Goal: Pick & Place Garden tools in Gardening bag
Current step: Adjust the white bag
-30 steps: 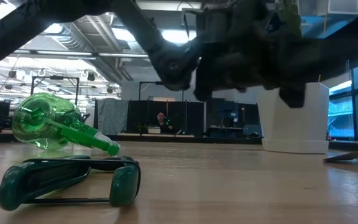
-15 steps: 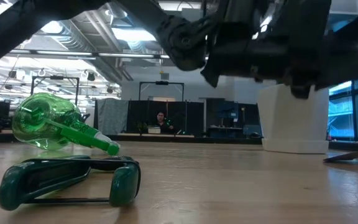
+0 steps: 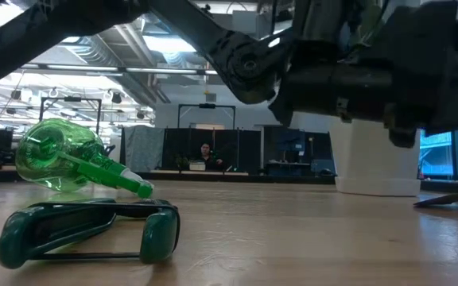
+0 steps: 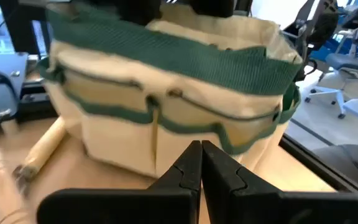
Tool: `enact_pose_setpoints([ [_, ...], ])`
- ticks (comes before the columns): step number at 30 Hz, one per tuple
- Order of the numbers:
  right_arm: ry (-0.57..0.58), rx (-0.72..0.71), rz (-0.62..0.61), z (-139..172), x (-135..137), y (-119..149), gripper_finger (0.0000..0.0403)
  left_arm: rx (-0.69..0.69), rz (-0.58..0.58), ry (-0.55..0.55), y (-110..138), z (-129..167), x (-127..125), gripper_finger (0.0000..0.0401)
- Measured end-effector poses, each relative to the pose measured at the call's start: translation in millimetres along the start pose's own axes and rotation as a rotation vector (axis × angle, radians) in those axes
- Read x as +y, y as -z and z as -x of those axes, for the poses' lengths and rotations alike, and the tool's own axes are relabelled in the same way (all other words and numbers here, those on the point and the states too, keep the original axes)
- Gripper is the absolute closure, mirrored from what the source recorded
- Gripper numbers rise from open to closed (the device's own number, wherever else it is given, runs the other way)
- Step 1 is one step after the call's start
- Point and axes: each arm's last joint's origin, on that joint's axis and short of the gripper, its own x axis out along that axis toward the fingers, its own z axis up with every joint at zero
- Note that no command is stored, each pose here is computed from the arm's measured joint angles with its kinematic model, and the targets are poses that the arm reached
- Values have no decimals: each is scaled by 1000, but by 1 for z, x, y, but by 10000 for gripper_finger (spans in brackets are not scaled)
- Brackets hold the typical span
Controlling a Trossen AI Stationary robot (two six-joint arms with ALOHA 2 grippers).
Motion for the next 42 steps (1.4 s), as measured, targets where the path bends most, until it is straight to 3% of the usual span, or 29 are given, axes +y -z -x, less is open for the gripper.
enact_pose_setpoints([
  [11, -83, -7, 9, -44, 3, 3, 402, 16, -13, 61, -5, -11, -17, 400],
  [17, -98, -20, 44, -46, 6, -8, 402, 21, -7, 82, -5, -11, -18, 400],
  [33, -281, -45, 155, -54, 39, -27, 402, 75, 14, 108, 1, -15, -31, 399],
  [42, -273, -8, 200, -41, 47, -35, 402, 148, 40, 147, 0, -8, -24, 400],
])
